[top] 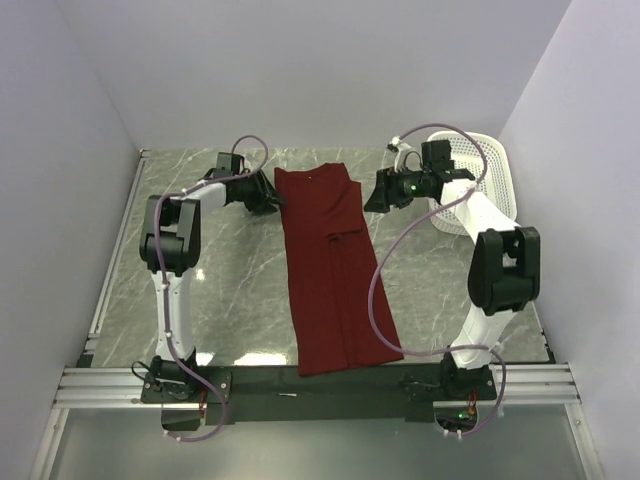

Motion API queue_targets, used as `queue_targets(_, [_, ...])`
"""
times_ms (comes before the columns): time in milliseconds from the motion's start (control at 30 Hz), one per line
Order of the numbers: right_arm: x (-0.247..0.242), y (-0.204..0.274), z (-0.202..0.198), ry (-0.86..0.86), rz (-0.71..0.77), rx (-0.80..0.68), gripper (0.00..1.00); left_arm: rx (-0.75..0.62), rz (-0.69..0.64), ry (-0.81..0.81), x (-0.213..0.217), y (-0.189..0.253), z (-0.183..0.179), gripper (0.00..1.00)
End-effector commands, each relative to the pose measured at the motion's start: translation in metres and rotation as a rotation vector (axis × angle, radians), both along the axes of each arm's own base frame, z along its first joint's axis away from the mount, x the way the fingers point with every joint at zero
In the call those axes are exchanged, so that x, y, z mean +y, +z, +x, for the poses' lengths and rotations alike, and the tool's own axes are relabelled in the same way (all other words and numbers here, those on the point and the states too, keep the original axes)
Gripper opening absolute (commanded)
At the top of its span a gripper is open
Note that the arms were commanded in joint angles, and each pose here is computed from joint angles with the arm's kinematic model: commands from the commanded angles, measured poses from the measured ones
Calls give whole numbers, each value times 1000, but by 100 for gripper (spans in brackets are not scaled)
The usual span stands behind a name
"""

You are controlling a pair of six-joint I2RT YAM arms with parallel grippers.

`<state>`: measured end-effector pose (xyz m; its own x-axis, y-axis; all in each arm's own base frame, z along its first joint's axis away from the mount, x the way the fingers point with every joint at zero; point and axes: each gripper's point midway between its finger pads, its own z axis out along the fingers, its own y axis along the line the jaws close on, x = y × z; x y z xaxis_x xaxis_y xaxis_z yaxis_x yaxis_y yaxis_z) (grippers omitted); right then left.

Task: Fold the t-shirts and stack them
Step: Fold the tshirt

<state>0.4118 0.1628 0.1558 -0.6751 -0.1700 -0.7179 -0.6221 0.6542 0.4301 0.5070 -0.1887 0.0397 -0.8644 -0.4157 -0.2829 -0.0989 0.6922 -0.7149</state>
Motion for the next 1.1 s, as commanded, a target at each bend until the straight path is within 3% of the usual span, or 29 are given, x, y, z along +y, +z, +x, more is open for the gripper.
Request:
queue_targets(0, [7, -1, 17, -16, 38, 53, 77, 5, 9, -70, -7, -1, 5, 47])
queue_targets(167, [11, -18, 43, -93, 54, 160, 76, 14, -3, -71, -12, -5, 25, 32])
queue_targets(300, [5, -25, 69, -230, 29, 199, 72, 42, 20, -42, -8, -17, 42, 8])
queue_targets(467, [2, -51, 106, -414, 12, 291, 68, 3, 14, 28, 7, -6, 72, 4])
queue_targets(567, [5, -63, 130, -494, 28, 319, 68, -20, -4, 23, 9, 2, 78, 24])
queue_targets(600, [6, -58, 140, -522, 56, 322, 68, -37, 0, 12, 11, 6, 78, 41])
queue_targets(633, [6, -68, 145, -543, 59, 336, 68, -44, 7, 10, 13, 5, 76, 50])
queue_targets(700, [8, -66, 157, -573, 85, 328, 65, -95, 22, 9, 19, 24, 75, 57])
queue_targets(833, [11, -82, 169, -642, 102, 372, 60, -150, 70, 65, 42, 50, 61, 58])
queue_targets(867, [10, -84, 171, -659, 97, 369, 58, -247, 78, 94, 48, 90, 63, 58])
queue_targets(900, [10, -89, 171, -675, 99, 382, 57, -274, 83, 111, 55, 102, 59, 59])
queue_targets(933, [10, -92, 171, -683, 102, 390, 55, -258, 92, 120, 58, 96, 45, 59])
queue_targets(967, [8, -95, 173, -697, 98, 389, 55, -338, 92, 143, 65, 133, 40, 59])
queue_targets(1000, [8, -99, 174, -705, 100, 400, 54, -322, 96, 146, 68, 126, 25, 59])
queue_targets(1067, [10, -99, 179, -708, 107, 395, 50, -405, 97, 147, 70, 163, 5, 59])
